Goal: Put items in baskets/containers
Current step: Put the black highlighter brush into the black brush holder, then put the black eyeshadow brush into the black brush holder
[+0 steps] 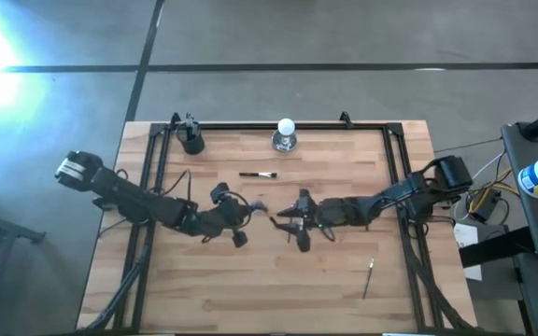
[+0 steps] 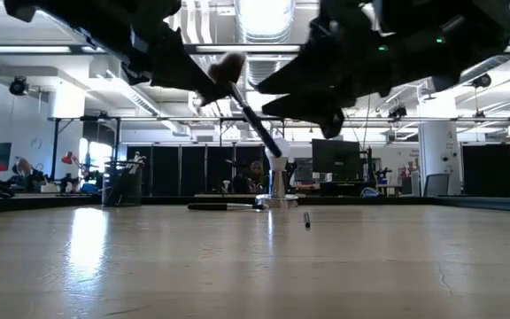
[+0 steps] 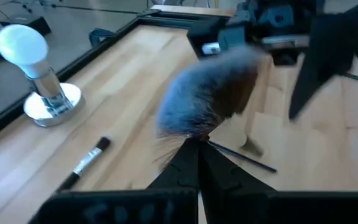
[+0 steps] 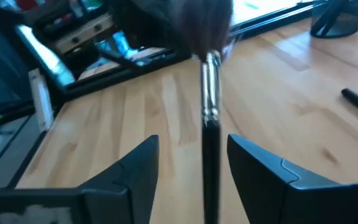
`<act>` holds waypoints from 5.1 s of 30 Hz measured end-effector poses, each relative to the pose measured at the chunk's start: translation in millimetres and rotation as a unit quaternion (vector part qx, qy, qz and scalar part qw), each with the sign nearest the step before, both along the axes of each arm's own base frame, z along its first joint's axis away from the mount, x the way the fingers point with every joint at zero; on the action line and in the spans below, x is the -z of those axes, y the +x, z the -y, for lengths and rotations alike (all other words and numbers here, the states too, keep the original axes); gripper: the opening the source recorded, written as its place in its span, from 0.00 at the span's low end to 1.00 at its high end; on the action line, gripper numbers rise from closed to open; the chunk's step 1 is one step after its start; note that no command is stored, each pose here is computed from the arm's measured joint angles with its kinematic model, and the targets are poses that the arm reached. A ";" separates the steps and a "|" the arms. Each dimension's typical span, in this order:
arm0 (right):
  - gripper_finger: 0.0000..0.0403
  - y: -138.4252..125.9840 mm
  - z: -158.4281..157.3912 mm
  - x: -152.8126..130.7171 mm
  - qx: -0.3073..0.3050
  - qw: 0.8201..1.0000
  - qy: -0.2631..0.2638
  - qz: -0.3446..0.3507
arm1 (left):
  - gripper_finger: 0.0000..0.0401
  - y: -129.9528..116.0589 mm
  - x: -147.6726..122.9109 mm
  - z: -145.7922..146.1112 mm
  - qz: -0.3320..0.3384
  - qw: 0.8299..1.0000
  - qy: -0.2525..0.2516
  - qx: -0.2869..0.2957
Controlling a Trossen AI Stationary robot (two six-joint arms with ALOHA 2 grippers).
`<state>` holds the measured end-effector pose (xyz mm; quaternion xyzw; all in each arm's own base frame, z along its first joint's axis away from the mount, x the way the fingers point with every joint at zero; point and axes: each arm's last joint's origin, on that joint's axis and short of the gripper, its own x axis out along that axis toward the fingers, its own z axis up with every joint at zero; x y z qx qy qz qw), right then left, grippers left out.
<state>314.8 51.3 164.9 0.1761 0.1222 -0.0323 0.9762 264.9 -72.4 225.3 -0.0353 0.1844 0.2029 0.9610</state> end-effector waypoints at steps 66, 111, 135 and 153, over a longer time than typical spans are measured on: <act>0.09 35.5 -2.2 -60.5 -0.085 0.982 -0.069 0.153 | 0.24 13.7 -49.2 -31.8 0.305 0.906 -0.007 0.293; 0.02 -7.4 16.7 -37.2 -0.038 0.991 -0.109 0.063 | 0.06 -136.8 -70.2 -199.6 -0.011 0.929 -0.021 -0.368; 0.02 -8.2 16.1 -35.3 -0.043 0.990 -0.118 0.057 | 0.14 -125.9 -21.9 -273.9 -0.250 0.865 -0.120 -0.418; 0.02 -9.5 18.4 -29.9 -0.035 0.991 -0.122 0.032 | 0.28 -127.5 -66.8 -211.9 -0.120 0.955 -0.065 -0.264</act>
